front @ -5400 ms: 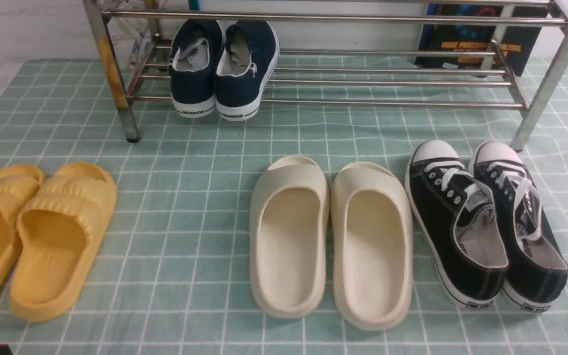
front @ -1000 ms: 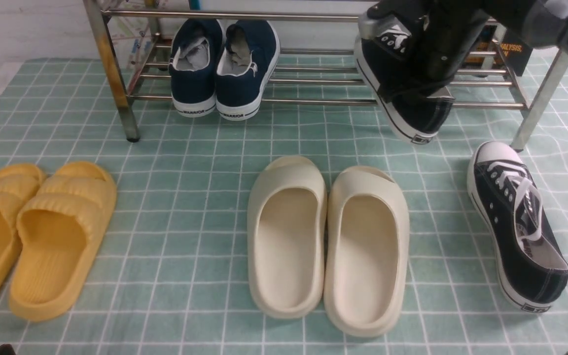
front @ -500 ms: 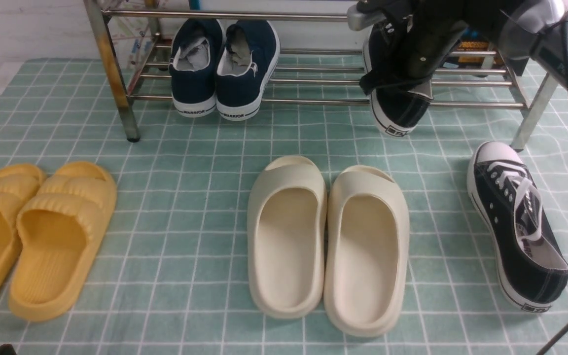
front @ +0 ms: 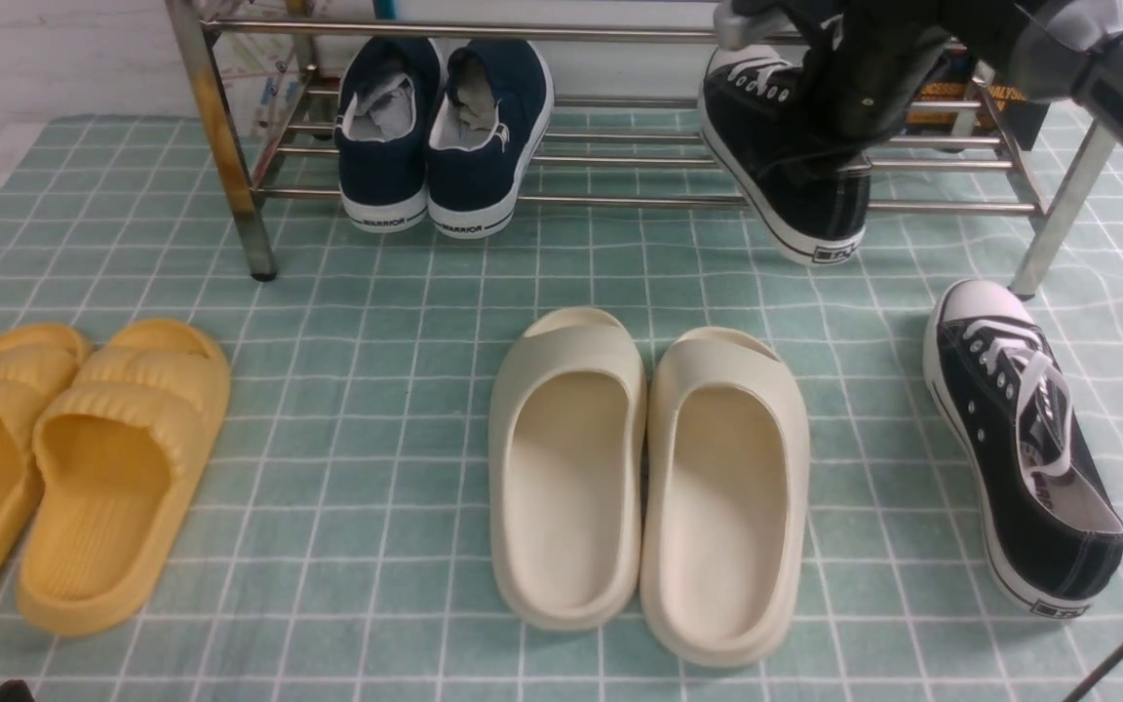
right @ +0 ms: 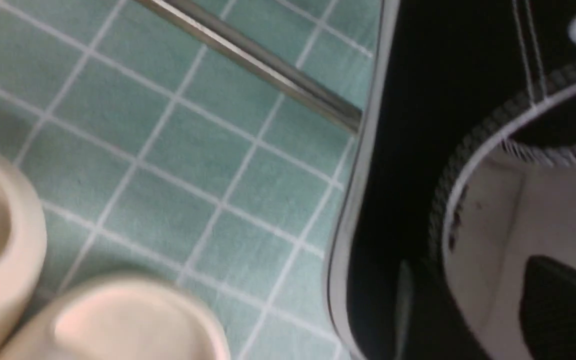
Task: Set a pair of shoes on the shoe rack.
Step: Use the right arm to put a shoe into the shoe rack
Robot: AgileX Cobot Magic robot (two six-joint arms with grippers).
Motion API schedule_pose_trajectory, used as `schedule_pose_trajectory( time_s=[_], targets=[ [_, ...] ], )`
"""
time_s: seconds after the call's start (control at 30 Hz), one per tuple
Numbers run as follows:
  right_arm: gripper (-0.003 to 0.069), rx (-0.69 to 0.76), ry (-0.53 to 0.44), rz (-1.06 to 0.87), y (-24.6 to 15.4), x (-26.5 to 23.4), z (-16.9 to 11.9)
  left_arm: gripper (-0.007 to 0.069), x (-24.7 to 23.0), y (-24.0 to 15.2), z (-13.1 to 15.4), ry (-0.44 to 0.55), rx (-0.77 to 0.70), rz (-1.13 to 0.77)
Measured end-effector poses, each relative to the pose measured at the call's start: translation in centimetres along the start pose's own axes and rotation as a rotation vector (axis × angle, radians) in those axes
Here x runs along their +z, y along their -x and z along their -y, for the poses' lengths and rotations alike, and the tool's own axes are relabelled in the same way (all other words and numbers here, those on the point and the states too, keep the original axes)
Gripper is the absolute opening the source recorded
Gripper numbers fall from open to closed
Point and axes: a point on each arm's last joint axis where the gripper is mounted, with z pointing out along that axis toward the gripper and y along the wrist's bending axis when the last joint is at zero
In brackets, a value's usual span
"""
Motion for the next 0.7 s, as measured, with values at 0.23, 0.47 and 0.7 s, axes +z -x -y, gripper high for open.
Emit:
schedule_pose_trajectory(
  time_s=[0.23,0.47,0.7],
  targets=[
    [0.0402,0.007,-0.006,0.006,-0.4,-4.6,0.4,0.0134,0.0,0.0,0.0,0.0,0.0,0.0],
    [0.0332,-0.012,0.026,-0.171,-3.5,-0.9,-0.5,0.0134,0.0,0.0,0.0,0.0,0.0,0.0],
    [0.0157,-0.025,0.035,-0.191,-5.1,2.1,-1.1,0.0134,0.0,0.0,0.0,0.0,0.0,0.0]
  ],
)
